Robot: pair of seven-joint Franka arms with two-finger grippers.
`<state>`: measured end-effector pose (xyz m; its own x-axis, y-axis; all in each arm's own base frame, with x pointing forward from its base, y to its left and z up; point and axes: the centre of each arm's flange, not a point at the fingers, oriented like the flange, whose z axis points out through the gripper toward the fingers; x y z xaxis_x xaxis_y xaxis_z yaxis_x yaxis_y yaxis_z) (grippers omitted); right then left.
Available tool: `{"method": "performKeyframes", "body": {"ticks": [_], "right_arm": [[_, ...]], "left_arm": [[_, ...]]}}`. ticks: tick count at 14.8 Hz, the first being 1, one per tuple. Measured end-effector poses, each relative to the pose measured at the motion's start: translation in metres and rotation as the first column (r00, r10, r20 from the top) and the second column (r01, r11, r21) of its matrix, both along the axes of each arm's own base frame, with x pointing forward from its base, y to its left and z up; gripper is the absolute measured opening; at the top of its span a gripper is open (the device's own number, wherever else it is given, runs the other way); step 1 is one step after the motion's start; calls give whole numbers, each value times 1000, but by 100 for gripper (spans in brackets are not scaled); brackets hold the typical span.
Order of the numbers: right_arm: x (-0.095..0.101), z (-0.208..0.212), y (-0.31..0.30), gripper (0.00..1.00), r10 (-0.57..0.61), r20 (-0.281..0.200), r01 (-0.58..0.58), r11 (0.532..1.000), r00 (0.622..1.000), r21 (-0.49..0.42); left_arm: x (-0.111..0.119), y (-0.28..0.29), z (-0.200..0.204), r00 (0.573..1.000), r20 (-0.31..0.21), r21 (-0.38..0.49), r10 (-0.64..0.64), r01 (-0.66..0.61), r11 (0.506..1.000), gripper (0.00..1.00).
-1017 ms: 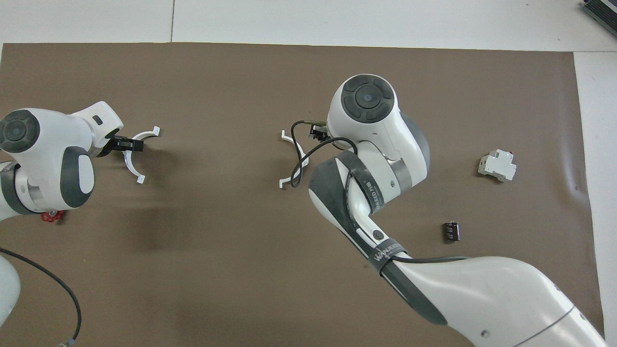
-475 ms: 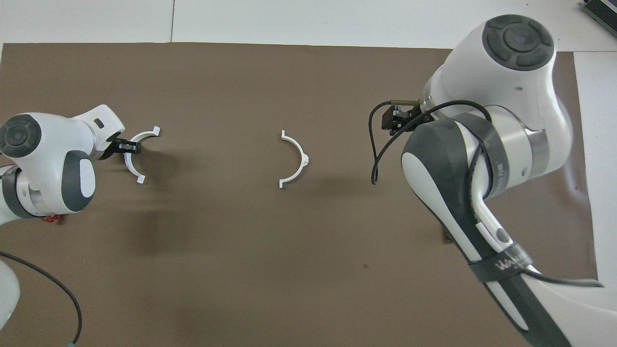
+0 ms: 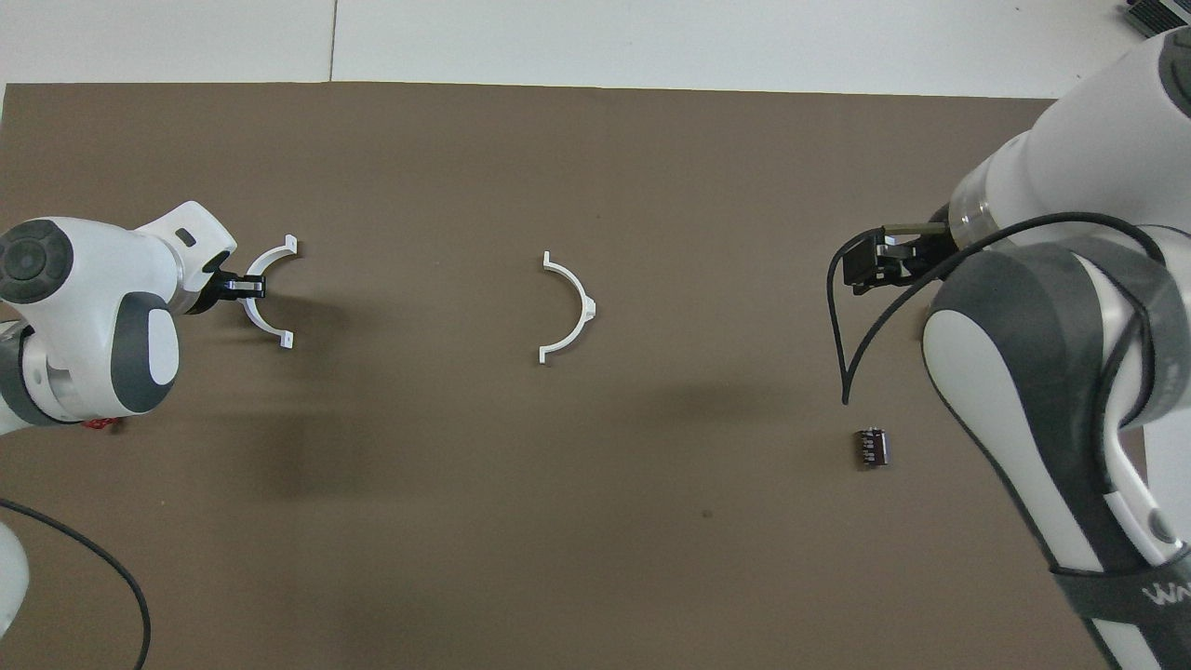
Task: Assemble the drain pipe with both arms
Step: 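Grasp the other clamp half with the left gripper while the right gripper withdraws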
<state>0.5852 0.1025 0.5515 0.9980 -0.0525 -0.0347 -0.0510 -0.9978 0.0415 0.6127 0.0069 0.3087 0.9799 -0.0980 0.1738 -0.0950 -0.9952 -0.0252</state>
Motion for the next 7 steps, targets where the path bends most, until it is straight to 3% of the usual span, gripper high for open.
{"method": "performKeyframes", "body": {"ticks": [4, 7], "right_arm": [[-30, 18, -24, 97, 20, -38, -20, 1000, 999, -8], [-37, 25, -57, 98, 37, -63, -38, 999, 997, -4]], "left_arm": [[10, -35, 17, 998, 39, -4, -44, 44, 999, 21], [11, -87, 24, 996, 55, -18, -68, 69, 997, 21]]}}
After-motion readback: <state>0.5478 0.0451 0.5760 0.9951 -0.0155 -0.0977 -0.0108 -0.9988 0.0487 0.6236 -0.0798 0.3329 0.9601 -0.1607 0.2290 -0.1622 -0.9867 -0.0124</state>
